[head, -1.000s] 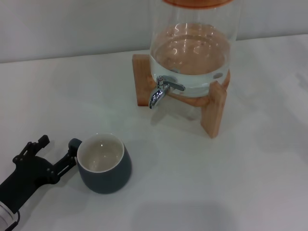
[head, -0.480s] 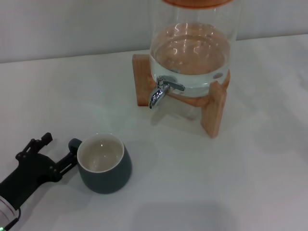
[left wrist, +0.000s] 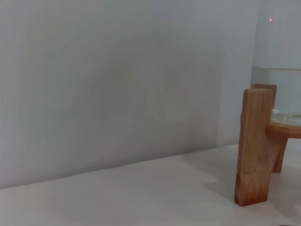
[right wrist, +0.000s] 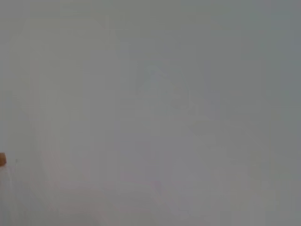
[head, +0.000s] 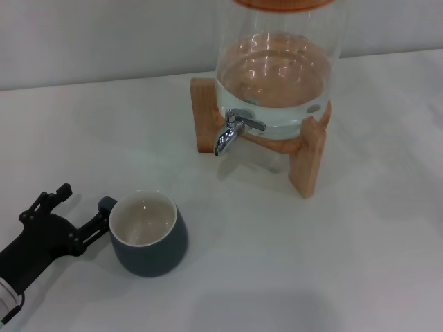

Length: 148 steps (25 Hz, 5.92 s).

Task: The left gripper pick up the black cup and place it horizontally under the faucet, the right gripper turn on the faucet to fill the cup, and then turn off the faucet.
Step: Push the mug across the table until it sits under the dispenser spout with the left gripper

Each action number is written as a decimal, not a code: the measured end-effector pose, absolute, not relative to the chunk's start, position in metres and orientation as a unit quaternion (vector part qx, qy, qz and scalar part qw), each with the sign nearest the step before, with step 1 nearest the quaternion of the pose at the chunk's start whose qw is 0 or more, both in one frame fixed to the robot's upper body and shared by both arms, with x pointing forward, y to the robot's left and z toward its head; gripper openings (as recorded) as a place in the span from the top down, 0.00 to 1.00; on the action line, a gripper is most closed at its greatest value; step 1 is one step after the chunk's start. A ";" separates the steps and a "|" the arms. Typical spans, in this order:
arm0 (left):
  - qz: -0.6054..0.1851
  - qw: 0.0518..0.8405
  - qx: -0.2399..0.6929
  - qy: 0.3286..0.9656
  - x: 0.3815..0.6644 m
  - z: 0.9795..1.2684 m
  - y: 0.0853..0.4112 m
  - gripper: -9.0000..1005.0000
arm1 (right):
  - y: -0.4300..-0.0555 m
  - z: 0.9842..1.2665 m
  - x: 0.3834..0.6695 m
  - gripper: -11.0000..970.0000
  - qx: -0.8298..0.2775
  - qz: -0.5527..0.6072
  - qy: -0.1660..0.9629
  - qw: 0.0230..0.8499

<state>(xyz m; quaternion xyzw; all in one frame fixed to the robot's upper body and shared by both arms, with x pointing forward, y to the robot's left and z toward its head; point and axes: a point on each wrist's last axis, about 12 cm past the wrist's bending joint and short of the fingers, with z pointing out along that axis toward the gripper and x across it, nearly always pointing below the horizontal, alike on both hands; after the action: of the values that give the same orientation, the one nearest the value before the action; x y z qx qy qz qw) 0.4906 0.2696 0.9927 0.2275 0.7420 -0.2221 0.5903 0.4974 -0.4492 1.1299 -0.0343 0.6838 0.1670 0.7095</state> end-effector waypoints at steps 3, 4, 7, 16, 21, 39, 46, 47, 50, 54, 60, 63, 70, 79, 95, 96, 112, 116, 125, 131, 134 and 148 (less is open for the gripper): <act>-0.223 0.591 0.231 0.740 0.493 0.994 0.268 0.25 | -0.449 1.131 0.498 0.17 -0.033 0.167 0.682 0.711; -0.223 0.591 0.231 0.740 0.494 0.994 0.268 0.25 | -0.449 1.130 0.498 0.17 -0.033 0.167 0.681 0.712; -0.223 0.592 0.233 0.738 0.495 0.995 0.267 0.25 | -0.449 1.129 0.498 0.17 -0.029 0.168 0.679 0.714; -0.224 0.591 0.232 0.739 0.495 0.995 0.266 0.26 | -0.448 1.127 0.497 0.17 -0.029 0.169 0.678 0.714; -0.229 0.587 0.242 0.738 0.492 0.994 0.265 0.26 | -0.448 1.127 0.497 0.17 -0.029 0.170 0.678 0.715; -0.240 0.588 0.252 0.730 0.489 0.995 0.263 0.76 | -0.449 1.129 0.493 0.17 -0.026 0.173 0.670 0.721; -0.242 0.589 0.253 0.728 0.488 0.995 0.262 0.84 | -0.450 1.129 0.493 0.17 -0.026 0.173 0.670 0.722; -0.244 0.591 0.252 0.726 0.488 0.996 0.262 0.84 | -0.450 1.129 0.493 0.17 -0.026 0.172 0.670 0.722; -0.247 0.597 0.249 0.721 0.489 0.998 0.262 0.84 | -0.450 1.129 0.493 0.17 -0.026 0.172 0.670 0.722; -0.250 0.607 0.244 0.714 0.491 1.002 0.261 0.84 | -0.449 1.129 0.493 0.17 -0.026 0.173 0.670 0.722; -0.248 0.618 0.231 0.709 0.501 1.007 0.260 0.84 | -0.449 1.130 0.493 0.17 -0.030 0.176 0.668 0.722; -0.251 0.617 0.225 0.711 0.507 1.009 0.257 0.84 | -0.448 1.130 0.492 0.17 -0.031 0.177 0.667 0.723; -0.264 0.603 0.212 0.722 0.517 1.011 0.252 0.84 | -0.447 1.130 0.491 0.17 -0.033 0.181 0.666 0.723; -0.268 0.594 0.218 0.727 0.526 1.012 0.243 0.84 | -0.447 1.127 0.490 0.17 -0.031 0.185 0.667 0.721; -0.258 0.569 0.232 0.746 0.541 1.010 0.224 0.84 | -0.445 1.128 0.492 0.17 -0.034 0.187 0.665 0.722; -0.257 0.568 0.234 0.746 0.543 1.011 0.222 0.84 | -0.445 1.128 0.492 0.17 -0.034 0.187 0.665 0.723; -0.267 0.549 0.254 0.750 0.548 1.011 0.204 0.84 | -0.442 1.125 0.493 0.17 -0.033 0.193 0.667 0.719; -0.270 0.544 0.257 0.752 0.549 1.011 0.200 0.84 | -0.442 1.125 0.494 0.17 -0.034 0.194 0.666 0.719; -0.264 0.538 0.262 0.757 0.555 1.012 0.197 0.84 | -0.441 1.126 0.494 0.17 -0.037 0.196 0.666 0.719; -0.264 0.536 0.271 0.755 0.561 1.015 0.189 0.84 | -0.440 1.125 0.494 0.17 -0.037 0.197 0.665 0.719; -0.266 0.538 0.276 0.751 0.564 1.018 0.185 0.84 | -0.440 1.125 0.494 0.17 -0.037 0.198 0.665 0.719; -0.276 0.533 0.295 0.744 0.567 1.023 0.173 0.83 | -0.440 1.126 0.495 0.17 -0.037 0.198 0.665 0.720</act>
<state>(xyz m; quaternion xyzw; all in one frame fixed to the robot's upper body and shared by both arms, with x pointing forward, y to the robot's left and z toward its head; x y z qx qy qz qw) 0.5672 0.1730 1.0229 0.2953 0.7436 -0.2758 0.5327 0.4947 -0.4397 1.1257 -0.0368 0.6647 0.1977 0.7195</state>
